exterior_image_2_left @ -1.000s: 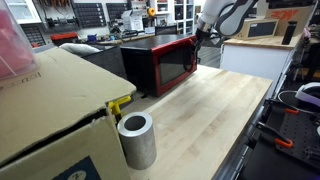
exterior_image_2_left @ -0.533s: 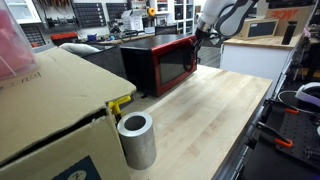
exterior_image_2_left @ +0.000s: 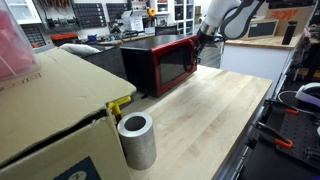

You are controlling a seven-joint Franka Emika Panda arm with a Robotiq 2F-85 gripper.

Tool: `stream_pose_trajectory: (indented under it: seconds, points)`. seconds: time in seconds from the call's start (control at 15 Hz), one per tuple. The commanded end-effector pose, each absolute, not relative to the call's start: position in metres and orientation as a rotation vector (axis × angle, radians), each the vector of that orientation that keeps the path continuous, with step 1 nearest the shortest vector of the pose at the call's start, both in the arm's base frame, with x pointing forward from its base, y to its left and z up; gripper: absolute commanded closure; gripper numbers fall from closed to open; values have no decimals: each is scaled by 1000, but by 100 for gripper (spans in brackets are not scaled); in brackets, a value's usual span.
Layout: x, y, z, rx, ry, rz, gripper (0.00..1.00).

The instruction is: Open the microwave door

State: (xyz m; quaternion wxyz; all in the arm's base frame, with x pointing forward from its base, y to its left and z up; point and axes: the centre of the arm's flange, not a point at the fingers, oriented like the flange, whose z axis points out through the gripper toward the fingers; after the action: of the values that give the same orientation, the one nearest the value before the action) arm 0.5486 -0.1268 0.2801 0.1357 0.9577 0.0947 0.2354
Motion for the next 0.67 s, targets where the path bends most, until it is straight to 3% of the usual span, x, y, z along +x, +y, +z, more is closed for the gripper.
stream_pose_trajectory:
  seconds: [0.0, 0.27, 0.33, 0.6]
  points:
    - [506, -108, 280, 2847, 312, 625, 91]
    - [491, -107, 274, 2840, 280, 622, 91]
    - [490, -111, 277, 2832, 273, 619, 48]
    - [491, -138, 289, 2774, 237, 653, 19]
